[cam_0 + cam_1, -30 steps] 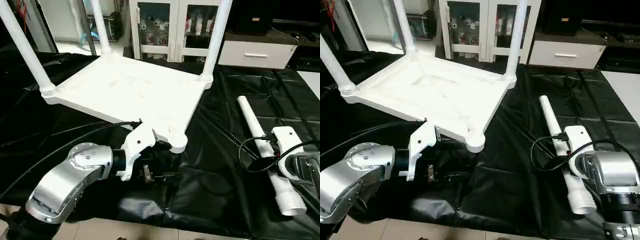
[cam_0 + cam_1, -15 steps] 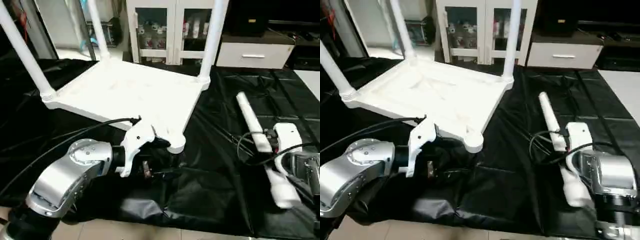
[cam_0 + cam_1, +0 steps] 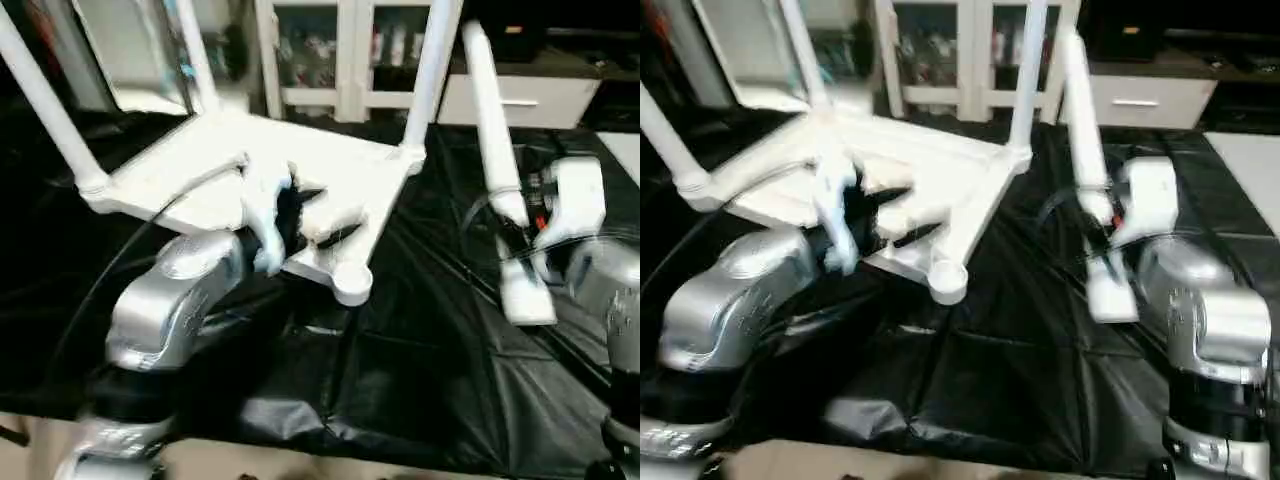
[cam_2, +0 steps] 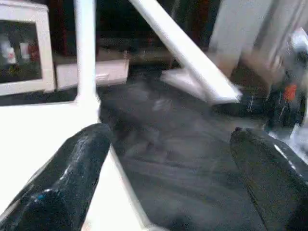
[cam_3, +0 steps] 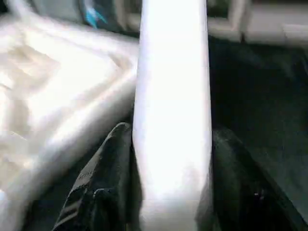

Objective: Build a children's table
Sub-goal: Pick table leg

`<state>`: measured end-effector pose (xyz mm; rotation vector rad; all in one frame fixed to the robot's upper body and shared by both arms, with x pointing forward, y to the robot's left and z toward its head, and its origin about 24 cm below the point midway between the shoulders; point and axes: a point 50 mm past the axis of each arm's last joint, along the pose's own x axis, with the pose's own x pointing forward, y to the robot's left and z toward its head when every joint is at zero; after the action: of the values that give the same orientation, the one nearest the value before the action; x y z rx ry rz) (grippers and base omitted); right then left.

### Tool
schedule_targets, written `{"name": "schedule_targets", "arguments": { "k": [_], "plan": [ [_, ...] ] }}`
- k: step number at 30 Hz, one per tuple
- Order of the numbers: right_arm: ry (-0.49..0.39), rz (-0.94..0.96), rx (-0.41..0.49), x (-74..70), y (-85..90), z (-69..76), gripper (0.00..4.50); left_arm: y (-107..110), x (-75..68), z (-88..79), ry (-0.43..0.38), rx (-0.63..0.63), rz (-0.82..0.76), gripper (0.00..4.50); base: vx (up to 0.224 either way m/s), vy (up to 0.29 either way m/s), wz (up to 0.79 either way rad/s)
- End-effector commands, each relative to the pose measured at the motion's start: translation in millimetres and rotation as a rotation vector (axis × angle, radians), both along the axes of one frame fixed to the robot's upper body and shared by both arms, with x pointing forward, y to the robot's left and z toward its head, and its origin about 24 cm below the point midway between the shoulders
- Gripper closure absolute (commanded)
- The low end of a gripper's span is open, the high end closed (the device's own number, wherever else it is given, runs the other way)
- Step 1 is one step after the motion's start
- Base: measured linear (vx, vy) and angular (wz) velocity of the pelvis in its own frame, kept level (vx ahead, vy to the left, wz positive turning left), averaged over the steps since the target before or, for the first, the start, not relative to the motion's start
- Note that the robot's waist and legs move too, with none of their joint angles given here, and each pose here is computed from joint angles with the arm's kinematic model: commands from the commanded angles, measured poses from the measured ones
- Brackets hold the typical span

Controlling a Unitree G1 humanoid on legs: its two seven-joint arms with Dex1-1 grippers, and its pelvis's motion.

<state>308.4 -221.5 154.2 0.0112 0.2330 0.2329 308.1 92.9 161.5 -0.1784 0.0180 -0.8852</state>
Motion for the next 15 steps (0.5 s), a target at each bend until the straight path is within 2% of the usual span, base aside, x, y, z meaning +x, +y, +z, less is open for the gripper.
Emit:
{"name": "schedule_targets", "arguments": {
  "k": [1,4,10,13,15],
  "plan": [
    [-0.15,0.109,0.038,2.5,16.9,21.8,2.72,2,-0.8,16.3,0.02,-0.108,-0.002,0.0,0.0,0.0,0.0],
    [-0.254,0.225,0.096,-0.9,34.9,33.4,2.72,-8,2.2,30.4,0.058,-0.227,-0.042,0.0,0.0,0.0,0.0],
    [-0.293,0.326,0.143,-9.3,53.6,37.4,2.72,-18,12.3,40.9,0.099,-0.313,-0.068,0.0,0.0,0.0,0.0],
    [-0.306,0.449,0.182,-21.3,76.7,34.2,2.72,-31,20.3,55.2,0.13,-0.394,-0.112,0.0,0.0,0.0,0.0],
    [-0.311,0.47,0.189,-23.5,80.5,33.6,2.72,-33,21.1,56.2,0.137,-0.396,-0.115,0.0,0.0,0.0,0.0]
  ]
}}
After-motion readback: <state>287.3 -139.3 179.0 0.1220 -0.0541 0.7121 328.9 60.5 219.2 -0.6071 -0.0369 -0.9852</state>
